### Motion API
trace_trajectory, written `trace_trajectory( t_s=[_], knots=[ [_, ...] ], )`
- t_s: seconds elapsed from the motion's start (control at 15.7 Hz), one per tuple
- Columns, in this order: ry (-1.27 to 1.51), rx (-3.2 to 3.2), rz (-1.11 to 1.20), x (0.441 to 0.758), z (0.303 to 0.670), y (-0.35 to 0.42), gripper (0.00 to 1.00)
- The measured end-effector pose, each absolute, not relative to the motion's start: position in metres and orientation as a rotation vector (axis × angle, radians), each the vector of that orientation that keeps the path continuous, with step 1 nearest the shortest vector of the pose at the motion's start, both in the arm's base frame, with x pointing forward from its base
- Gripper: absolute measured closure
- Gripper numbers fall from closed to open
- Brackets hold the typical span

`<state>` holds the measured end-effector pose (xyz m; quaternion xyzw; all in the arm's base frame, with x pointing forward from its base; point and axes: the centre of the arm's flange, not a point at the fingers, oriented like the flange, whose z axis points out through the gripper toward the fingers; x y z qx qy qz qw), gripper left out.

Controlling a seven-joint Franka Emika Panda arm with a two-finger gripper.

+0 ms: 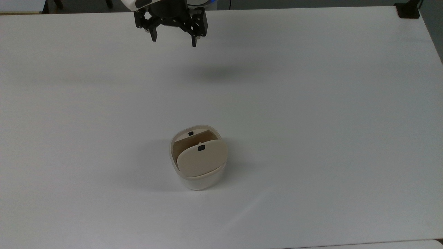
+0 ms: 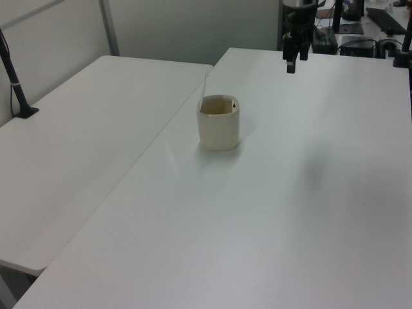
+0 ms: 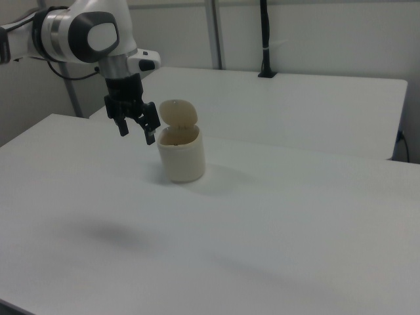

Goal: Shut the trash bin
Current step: 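Move the gripper down toward the open lid of the cream bin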

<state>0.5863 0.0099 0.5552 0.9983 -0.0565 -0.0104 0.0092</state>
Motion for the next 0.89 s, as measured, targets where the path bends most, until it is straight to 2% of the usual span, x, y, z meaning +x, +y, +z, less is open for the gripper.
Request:
trace_trajectory(
  t_s=[0.89],
  knots=[
    [-0.172, 3.108, -0.043, 0.6, 0.547, 0.0, 0.0]
  ],
)
